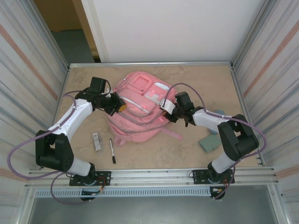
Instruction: Pack books, pencil case, and school supplies into a backpack
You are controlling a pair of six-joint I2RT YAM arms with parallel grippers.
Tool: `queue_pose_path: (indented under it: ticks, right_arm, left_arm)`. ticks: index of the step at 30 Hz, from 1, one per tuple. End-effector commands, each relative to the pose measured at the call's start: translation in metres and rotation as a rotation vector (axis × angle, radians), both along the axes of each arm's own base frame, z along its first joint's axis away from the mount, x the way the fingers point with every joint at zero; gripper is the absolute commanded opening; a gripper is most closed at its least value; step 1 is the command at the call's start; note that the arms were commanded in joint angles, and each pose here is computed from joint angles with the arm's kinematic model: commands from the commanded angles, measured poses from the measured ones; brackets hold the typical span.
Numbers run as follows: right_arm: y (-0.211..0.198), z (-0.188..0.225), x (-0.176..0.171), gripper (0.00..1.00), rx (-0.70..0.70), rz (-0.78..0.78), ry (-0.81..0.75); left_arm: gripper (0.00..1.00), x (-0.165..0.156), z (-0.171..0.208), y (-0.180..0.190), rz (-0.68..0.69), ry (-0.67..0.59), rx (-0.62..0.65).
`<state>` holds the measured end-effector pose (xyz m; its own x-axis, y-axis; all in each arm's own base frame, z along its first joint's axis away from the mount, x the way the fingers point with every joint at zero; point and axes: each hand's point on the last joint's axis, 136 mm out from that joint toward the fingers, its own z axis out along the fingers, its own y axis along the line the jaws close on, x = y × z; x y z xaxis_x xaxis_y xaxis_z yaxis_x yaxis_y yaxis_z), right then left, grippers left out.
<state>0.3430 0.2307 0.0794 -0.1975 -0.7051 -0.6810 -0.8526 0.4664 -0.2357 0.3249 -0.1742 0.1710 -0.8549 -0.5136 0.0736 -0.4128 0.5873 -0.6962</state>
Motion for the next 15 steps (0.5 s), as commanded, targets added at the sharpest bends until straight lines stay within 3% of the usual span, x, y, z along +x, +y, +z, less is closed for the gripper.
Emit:
queue_pose_path:
  ticks: [1,9,15]
  right_arm:
    - [-0.002,0.026,0.008,0.13,0.030,-0.021,-0.096]
    - [-0.011,0.041,-0.001,0.02,0.014,-0.031,0.012]
    - [-0.006,0.031,-0.024,0.00,0.047,-0.137,0.383]
  left_arm:
    - [0.00,0.000,0.029,-0.014,-0.082,-0.071,-0.087]
    - [0.00,0.006,0.020,-0.011,-0.018,-0.068,-0.090]
    - [0.00,0.009,0.015,-0.017,0.007,-0.071,-0.093]
